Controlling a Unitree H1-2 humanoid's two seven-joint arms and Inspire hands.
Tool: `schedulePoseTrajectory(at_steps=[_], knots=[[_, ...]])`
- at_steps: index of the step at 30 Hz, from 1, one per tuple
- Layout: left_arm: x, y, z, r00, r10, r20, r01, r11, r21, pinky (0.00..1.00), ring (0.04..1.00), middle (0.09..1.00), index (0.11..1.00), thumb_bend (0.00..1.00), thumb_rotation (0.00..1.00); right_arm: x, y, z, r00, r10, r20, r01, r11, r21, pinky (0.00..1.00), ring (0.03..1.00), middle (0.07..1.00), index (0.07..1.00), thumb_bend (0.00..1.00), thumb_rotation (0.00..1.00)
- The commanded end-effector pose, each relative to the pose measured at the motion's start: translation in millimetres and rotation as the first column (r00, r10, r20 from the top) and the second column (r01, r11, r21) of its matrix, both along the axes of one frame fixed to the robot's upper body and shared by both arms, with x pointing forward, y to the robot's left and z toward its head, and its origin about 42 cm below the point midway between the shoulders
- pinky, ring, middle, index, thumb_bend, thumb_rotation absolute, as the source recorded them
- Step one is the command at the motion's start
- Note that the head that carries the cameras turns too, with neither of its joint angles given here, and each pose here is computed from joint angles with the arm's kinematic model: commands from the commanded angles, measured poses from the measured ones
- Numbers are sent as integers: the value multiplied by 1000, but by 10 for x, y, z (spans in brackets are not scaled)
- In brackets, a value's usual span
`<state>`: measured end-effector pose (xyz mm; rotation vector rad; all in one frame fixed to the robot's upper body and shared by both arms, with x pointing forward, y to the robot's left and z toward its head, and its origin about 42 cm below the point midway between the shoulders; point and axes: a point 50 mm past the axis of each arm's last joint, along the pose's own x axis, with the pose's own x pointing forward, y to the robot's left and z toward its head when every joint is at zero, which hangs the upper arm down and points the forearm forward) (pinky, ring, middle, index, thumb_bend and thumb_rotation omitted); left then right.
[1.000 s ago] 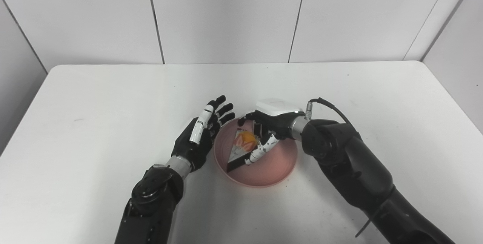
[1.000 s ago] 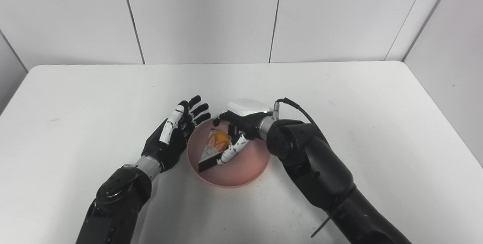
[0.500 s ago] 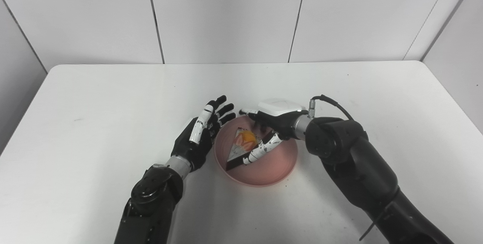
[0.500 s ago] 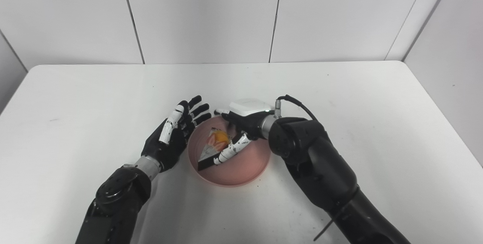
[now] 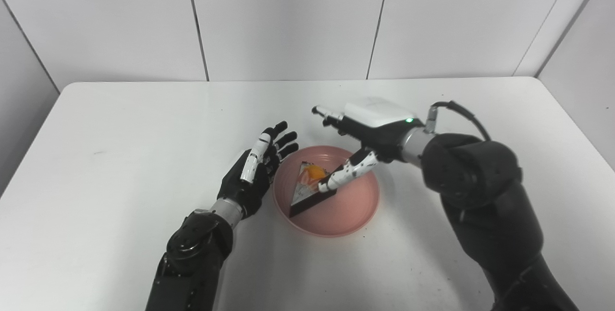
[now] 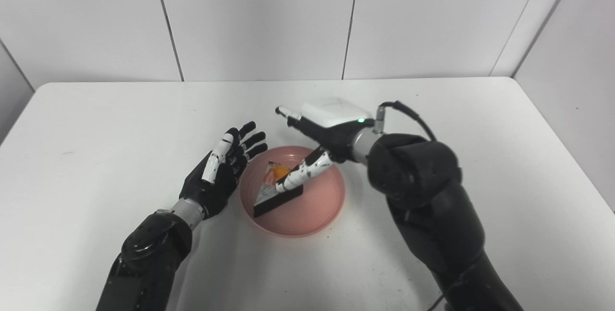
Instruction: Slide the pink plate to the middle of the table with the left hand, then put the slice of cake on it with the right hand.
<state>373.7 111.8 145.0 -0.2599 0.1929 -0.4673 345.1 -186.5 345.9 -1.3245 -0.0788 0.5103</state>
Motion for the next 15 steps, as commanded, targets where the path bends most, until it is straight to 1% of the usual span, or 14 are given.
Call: schedulePoseTrajectory(at_steps=[1, 2, 3, 5, 6, 7, 8, 10, 11, 13, 15], knots=[[-63, 65, -160, 997, 9, -82, -6, 999, 31, 919, 924, 932, 935, 361, 1000, -3, -156, -23, 991, -42, 126, 25, 991, 129, 433, 631, 860, 1000, 925, 739], [-70, 78, -160, 997, 9, -79, -6, 1000, 31, 919, 924, 933, 935, 361, 1000, 1, -254, -138, 988, -74, 138, 44, 977, 209, 432, 627, 859, 1000, 919, 747], [-77, 93, -160, 997, 9, -75, -7, 999, 31, 922, 926, 936, 940, 363, 1000, 2, -326, -241, 985, -106, 137, 65, 959, 275, 458, 645, 861, 1000, 882, 771], [-84, 108, -160, 997, 10, -71, -7, 999, 32, 925, 929, 940, 946, 365, 1000, 2, -391, -346, 982, -136, 135, 83, 936, 343, 491, 677, 876, 1000, 848, 814], [-104, 123, -152, 998, 23, -58, -21, 999, 29, 925, 930, 944, 951, 366, 1000, -7, -460, -503, 979, -173, 108, 115, 906, 407, 542, 718, 895, 1000, 848, 852], [-118, 136, -147, 998, 33, -49, -31, 999, 26, 925, 932, 953, 962, 370, 1000, -20, -509, -622, 976, -201, 89, 140, 881, 452, 662, 812, 936, 1000, 854, 937], [-132, 149, -141, 998, 44, -40, -43, 999, 24, 926, 933, 957, 967, 371, 1000, -35, -549, -730, 972, -226, 70, 163, 855, 492, 710, 849, 954, 1000, 856, 966], [-164, 175, -137, 997, 83, -2, -82, 996, 24, 938, 944, 971, 978, 374, 1000, -77, -602, -972, 962, -271, 23, 205, 778, 594, 803, 914, 985, 1000, 880, 992], [-181, 191, -134, 995, 103, 19, -103, 994, 25, 945, 953, 980, 983, 375, 1000, -99, -611, -1092, 959, -284, 7, 213, 736, 643, 828, 938, 996, 1000, 899, 998], [-213, 218, -130, 990, 130, 62, -132, 991, 28, 952, 960, 987, 988, 378, 1000, -124, -617, -1306, 958, -287, 3, 191, 644, 740, 833, 950, 999, 1000, 908, 1000], [-237, 238, -132, 984, 150, 98, -154, 987, 34, 968, 972, 997, 997, 392, 1000, -140, -609, -1508, 958, -288, 5, 153, 522, 839, 872, 987, 1000, 1000, 907, 993]])
